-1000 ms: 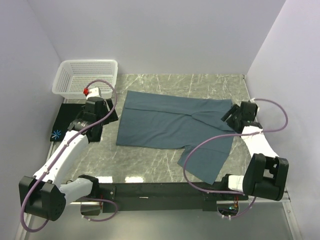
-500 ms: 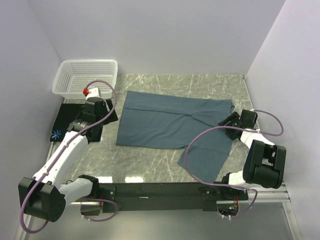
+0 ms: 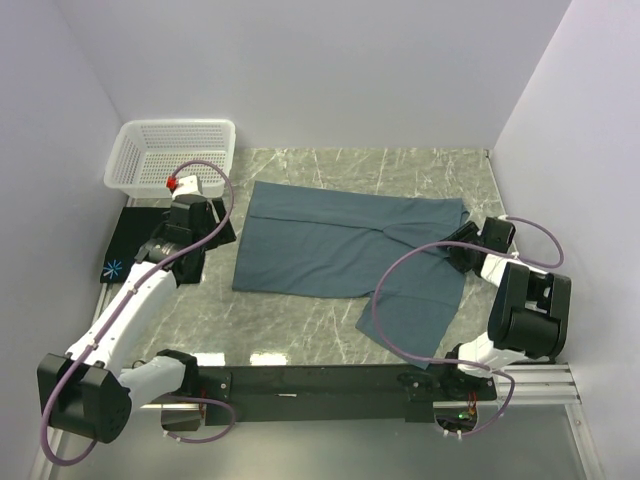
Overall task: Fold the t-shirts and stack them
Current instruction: Fold the tshirt
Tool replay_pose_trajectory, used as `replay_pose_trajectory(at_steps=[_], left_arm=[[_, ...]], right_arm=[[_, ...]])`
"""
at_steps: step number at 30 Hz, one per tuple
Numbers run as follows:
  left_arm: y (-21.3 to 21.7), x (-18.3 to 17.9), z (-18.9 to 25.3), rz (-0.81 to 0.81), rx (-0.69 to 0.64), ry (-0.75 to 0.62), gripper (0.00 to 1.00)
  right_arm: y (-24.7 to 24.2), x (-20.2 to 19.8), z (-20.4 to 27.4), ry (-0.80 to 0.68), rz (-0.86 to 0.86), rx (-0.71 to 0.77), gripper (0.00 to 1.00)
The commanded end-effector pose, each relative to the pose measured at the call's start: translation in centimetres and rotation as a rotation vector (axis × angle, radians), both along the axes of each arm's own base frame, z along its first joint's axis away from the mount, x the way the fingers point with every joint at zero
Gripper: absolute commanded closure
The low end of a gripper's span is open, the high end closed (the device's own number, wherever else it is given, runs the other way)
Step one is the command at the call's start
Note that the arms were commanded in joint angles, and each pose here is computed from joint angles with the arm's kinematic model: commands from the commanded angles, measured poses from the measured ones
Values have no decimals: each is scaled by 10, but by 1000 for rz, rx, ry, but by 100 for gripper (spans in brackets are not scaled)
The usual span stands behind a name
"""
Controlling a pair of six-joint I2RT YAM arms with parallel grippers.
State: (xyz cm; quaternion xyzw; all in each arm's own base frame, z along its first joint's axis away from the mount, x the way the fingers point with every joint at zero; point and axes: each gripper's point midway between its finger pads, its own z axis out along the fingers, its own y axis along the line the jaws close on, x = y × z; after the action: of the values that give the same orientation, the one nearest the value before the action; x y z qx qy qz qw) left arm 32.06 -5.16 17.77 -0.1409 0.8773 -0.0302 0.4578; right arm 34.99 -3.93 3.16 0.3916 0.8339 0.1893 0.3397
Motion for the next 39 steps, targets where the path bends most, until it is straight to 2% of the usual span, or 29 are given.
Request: replay_pose_trajectory(at_steps=[1, 8, 11, 13, 14, 16, 17, 20, 28, 36, 37, 39], left_arm=[[0, 6, 2, -2, 11, -23, 13], [1, 6, -3, -1, 20, -7, 13], [1, 6, -5, 1, 23, -1, 13], [2, 7, -6, 1, 26, 2, 13], [2, 7, -6, 1, 26, 3, 13], [2, 7, -6, 3, 28, 4, 13], [2, 7, -8, 3, 30, 8, 13], [2, 7, -9, 2, 32, 12, 13], [3, 7, -13, 5, 37, 24, 13], [5, 8, -16, 17, 49, 35, 13], [5, 8, -16, 15, 49, 34, 13], [4, 8, -18, 14, 47, 40, 13]], right_arm=[[-6, 26, 24, -94, 26, -15, 39], [-7, 51, 48, -149, 50, 3, 44], [-8, 60, 53, -164, 54, 13, 51], [-8, 68, 55, -170, 61, 21, 61], [-7, 71, 57, -174, 65, 30, 71], [-10, 79, 57, -176, 68, 31, 83], [-10, 81, 57, -177, 67, 37, 92], [-12, 90, 57, -169, 63, 46, 100], [-22, 123, 76, -210, 24, 84, 100], [-40, 151, 63, -117, -56, 91, 100], [-41, 156, 61, -114, -54, 90, 98], [-40, 156, 58, -95, -37, 87, 83]])
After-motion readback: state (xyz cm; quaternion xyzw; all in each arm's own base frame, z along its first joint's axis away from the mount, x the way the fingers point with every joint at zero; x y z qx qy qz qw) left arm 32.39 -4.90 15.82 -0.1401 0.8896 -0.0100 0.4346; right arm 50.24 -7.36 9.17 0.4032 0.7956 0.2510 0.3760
